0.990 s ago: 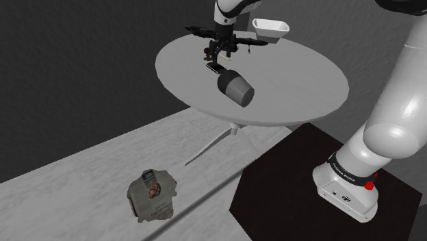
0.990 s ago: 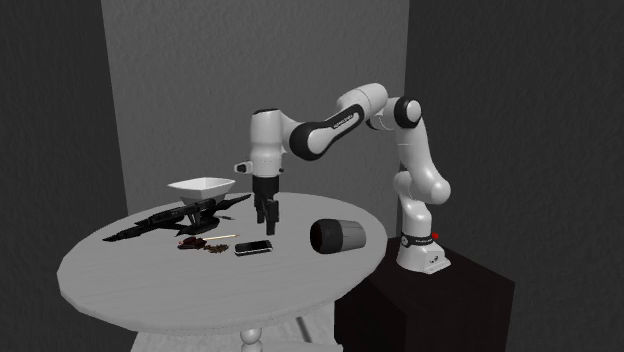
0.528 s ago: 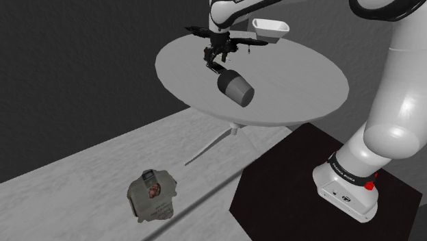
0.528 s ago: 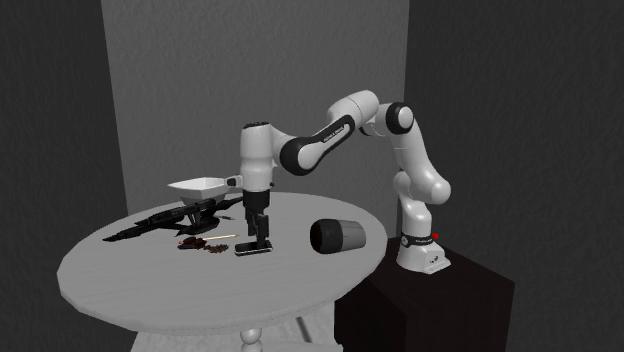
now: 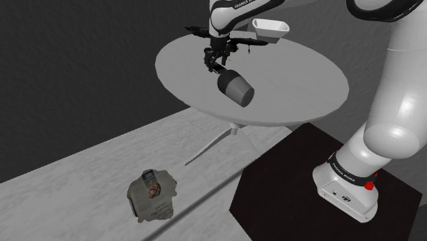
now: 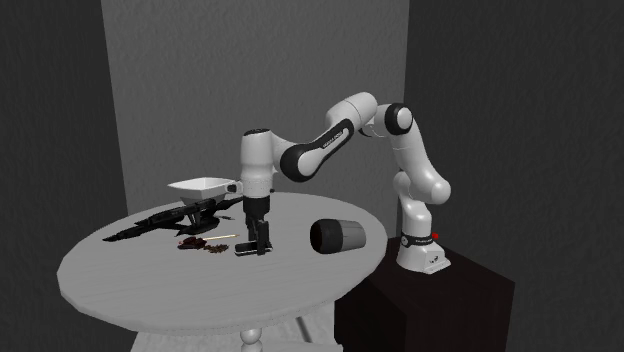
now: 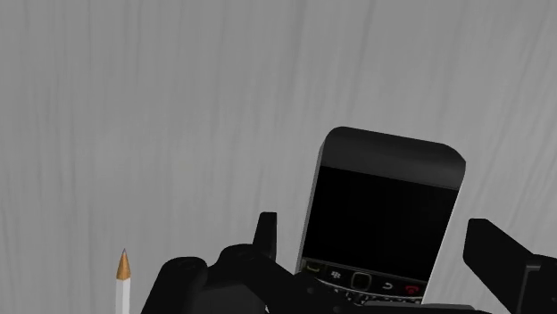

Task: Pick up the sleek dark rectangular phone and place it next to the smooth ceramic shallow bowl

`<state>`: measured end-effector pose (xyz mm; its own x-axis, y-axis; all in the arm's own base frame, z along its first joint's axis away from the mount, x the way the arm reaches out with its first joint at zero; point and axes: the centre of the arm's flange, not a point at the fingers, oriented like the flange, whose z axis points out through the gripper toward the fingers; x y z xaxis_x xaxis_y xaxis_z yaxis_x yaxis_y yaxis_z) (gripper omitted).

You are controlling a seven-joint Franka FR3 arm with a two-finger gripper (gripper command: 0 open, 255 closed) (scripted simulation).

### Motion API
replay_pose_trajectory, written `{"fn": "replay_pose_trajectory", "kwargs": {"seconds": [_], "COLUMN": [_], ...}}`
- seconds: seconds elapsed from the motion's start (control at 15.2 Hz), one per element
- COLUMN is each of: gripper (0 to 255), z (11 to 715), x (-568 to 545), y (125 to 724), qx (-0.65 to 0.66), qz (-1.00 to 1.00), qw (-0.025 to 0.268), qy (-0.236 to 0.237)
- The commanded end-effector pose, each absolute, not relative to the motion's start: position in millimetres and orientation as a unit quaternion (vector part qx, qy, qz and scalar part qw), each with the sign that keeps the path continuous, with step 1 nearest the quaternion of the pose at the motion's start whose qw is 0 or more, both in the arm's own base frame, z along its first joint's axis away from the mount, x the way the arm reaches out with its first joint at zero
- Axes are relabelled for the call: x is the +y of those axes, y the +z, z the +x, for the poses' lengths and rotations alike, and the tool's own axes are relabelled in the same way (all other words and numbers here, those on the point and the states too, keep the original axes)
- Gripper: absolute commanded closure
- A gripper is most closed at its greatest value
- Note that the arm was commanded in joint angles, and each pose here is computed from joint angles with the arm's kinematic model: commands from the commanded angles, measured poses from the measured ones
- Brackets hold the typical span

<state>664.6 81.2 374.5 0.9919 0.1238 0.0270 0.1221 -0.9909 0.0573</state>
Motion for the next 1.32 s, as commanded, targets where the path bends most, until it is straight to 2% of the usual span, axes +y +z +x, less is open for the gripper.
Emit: {"fn": "replay_pose_trajectory", "kwargs": {"seconds": [0.0, 0.07, 0.13, 0.73, 1.25], "gripper": [0, 0, 255, 255, 255], "z": [665, 665, 665, 665, 665], "x": [81, 81, 81, 81, 81], "y": [374, 374, 374, 374, 417], "qx": [0.062, 0.062, 0.062, 0.062, 0.062], "qz": [0.998, 0.998, 0.998, 0.998, 0.998], "qw": [0.028, 0.028, 0.028, 0.028, 0.028], "qy": [0.015, 0.015, 0.015, 0.015, 0.015]}}
